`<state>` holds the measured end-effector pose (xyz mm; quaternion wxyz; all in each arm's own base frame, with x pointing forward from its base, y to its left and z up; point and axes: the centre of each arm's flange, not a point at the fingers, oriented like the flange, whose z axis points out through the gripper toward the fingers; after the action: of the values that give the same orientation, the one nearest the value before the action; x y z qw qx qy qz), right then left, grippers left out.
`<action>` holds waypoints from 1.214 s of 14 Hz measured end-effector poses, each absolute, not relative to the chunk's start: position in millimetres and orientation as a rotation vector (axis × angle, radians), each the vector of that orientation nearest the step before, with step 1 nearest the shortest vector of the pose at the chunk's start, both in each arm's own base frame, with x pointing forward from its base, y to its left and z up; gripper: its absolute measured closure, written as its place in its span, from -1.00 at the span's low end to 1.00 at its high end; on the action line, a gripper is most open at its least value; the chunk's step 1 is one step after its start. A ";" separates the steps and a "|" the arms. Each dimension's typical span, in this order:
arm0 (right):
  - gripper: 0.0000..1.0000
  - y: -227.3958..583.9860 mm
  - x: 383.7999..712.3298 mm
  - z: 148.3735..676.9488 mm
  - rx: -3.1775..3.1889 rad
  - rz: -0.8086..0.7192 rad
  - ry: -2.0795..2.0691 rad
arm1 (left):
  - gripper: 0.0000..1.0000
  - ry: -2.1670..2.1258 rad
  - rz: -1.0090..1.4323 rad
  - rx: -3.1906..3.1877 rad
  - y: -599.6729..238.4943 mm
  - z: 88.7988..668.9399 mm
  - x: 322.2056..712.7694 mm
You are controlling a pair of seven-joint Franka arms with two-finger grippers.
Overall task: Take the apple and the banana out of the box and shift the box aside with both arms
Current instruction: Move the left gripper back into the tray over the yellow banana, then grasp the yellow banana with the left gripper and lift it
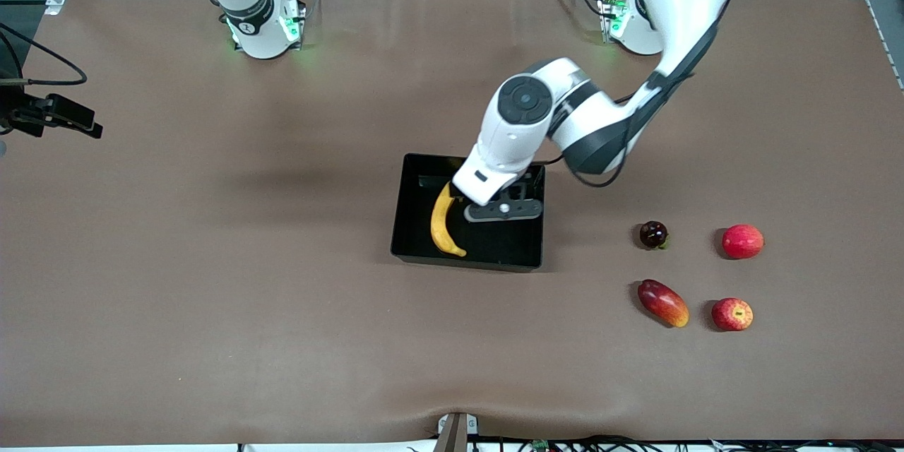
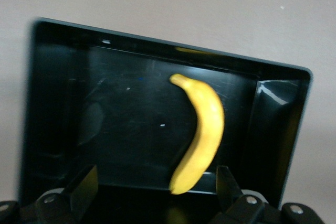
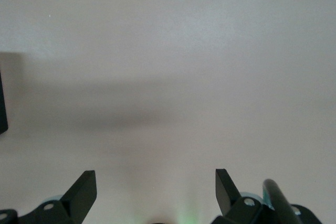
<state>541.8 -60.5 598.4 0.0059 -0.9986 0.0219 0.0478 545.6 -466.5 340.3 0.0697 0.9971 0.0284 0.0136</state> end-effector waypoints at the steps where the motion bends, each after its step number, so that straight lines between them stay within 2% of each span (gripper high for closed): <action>1: -1.00 -60.2 541.9 598.9 -3.126 0.148 0.068 | -1.00 0.063 0.064 3.004 -476.7 323.9 544.2; 7: -1.00 -59.3 542.7 598.5 -3.126 0.149 0.065 | -1.00 -0.063 0.195 3.087 -545.6 249.4 510.3; 11: -1.00 -56.3 543.6 598.4 -3.127 0.149 0.056 | -1.00 -0.062 0.161 3.084 -544.3 207.3 511.2; 17: -1.00 -55.3 551.9 580.7 -3.123 0.200 0.052 | -0.99 -0.070 0.152 3.068 -548.1 188.1 507.4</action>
<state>551.9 -55.3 580.7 0.0059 -0.9978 0.0167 0.0639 507.4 -548.1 188.1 0.0347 0.9979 -0.0228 0.0496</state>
